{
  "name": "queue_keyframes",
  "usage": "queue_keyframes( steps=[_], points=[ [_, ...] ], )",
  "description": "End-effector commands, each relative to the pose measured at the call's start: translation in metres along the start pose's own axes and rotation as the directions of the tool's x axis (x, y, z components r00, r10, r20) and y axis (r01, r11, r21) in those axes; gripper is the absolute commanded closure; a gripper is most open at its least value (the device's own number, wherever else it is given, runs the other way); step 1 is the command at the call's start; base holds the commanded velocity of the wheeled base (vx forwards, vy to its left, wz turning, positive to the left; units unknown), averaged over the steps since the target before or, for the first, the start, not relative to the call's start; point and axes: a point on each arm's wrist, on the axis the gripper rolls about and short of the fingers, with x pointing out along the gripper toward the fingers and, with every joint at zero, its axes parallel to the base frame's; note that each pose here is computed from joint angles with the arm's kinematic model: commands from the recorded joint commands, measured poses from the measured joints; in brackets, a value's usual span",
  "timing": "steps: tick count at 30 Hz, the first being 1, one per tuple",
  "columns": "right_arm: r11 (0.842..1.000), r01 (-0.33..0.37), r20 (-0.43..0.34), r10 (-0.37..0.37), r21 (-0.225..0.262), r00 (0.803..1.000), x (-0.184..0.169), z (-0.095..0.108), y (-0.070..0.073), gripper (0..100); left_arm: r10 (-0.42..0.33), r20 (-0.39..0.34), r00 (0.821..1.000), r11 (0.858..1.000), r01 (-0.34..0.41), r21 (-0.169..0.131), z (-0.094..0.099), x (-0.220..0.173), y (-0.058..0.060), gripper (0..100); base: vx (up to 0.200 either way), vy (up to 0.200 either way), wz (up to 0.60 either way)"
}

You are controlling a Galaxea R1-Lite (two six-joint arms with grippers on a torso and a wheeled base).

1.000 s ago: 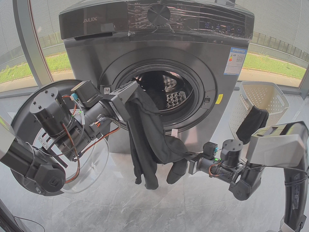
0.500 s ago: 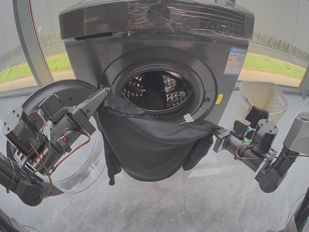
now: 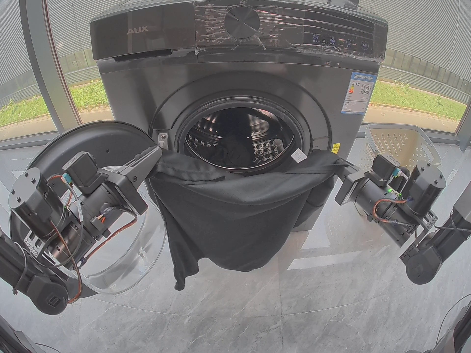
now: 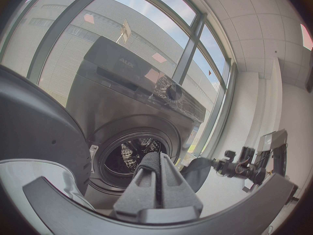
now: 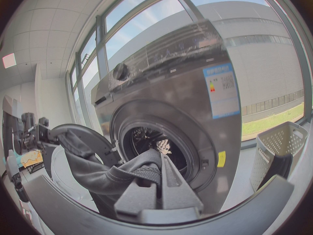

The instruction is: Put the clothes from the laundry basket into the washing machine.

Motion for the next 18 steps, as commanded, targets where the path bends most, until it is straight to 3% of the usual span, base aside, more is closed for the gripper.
queue_keyframes(
  steps=[1,5,18],
  points=[
    [1.000,-0.003,0.081,0.003,-0.007,0.997,0.001,0.022,0.001,100,0.020,-0.042,0.999,1.000,-0.020,0.020,-0.013,0.006,0.007,100,0.000,0.000,0.00],
    [1.000,0.000,0.100,0.001,-0.009,0.995,0.005,0.025,-0.001,100,0.036,-0.047,0.998,0.998,-0.033,0.056,-0.015,0.007,0.011,100,0.000,0.000,0.00],
    [1.000,0.012,0.138,-0.011,-0.007,0.990,0.004,0.036,0.004,100,0.051,-0.011,0.999,0.996,-0.051,0.067,-0.008,0.010,0.016,100,0.000,0.000,0.00]
  ],
)
